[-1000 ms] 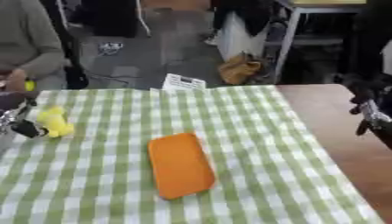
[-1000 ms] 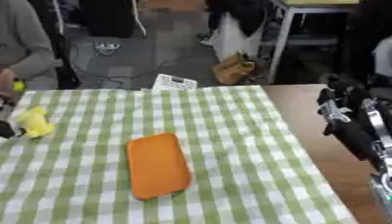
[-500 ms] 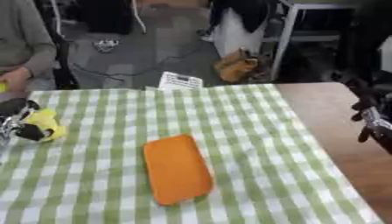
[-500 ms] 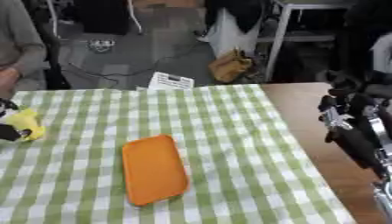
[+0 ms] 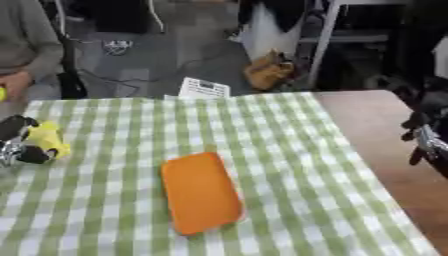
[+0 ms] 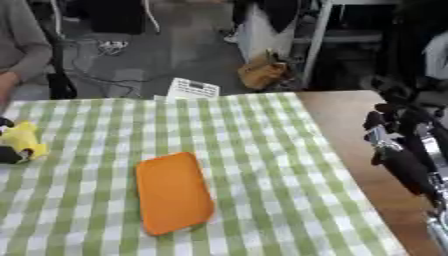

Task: Pick up objects on the table and place them in the box.

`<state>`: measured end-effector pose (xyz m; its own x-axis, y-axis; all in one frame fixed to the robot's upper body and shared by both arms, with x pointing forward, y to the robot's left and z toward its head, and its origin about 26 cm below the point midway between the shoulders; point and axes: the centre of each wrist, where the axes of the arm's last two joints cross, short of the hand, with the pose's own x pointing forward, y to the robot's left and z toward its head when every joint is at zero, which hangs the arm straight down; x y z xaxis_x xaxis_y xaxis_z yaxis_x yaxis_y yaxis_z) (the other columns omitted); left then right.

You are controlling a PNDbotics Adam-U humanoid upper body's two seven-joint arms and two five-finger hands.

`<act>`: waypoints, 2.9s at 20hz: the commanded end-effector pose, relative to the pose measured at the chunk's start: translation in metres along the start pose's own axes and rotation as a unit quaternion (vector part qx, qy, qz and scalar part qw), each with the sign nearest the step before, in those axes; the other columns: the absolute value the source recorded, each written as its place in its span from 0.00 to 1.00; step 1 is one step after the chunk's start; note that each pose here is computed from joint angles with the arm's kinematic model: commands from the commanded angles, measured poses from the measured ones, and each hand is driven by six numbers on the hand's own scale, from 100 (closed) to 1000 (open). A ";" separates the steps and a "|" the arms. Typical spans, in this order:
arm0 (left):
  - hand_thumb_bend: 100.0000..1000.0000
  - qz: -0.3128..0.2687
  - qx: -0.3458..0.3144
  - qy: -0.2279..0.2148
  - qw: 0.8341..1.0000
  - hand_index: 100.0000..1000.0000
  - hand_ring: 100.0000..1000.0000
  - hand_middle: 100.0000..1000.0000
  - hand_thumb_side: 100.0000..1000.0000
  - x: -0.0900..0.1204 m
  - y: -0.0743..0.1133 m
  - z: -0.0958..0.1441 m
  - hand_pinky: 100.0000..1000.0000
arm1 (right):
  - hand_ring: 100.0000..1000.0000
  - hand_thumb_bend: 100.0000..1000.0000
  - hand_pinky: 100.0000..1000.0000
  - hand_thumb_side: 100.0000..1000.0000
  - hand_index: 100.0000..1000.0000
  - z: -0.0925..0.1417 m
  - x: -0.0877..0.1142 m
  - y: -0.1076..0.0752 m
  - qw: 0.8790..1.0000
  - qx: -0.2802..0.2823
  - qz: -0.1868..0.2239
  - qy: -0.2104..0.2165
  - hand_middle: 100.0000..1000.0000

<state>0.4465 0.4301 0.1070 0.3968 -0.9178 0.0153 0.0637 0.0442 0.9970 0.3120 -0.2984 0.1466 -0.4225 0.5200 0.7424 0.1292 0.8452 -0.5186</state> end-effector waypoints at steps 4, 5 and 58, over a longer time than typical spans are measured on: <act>0.48 0.008 0.011 0.007 1.000 0.88 0.80 0.84 0.28 -0.010 0.014 -0.003 0.64 | 0.51 0.11 0.26 0.59 0.81 -0.005 0.009 -0.009 1.000 -0.011 0.011 -0.018 0.51; 0.48 0.011 0.004 0.006 1.000 0.88 0.80 0.84 0.28 -0.010 0.013 -0.003 0.64 | 0.51 0.11 0.26 0.59 0.81 -0.005 0.009 -0.009 1.000 -0.011 0.011 -0.019 0.51; 0.00 -0.078 0.181 -0.120 0.973 0.15 0.16 0.17 0.12 0.050 0.151 0.026 0.20 | 0.51 0.11 0.26 0.59 0.81 0.004 -0.003 -0.008 1.000 -0.008 0.014 0.004 0.51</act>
<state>0.4569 0.3756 0.2288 0.1738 -0.9742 -0.1442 -0.1677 -0.1736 0.9704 0.3084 -0.3024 0.1399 -0.3993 0.5249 0.7517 0.1361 0.8447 -0.5176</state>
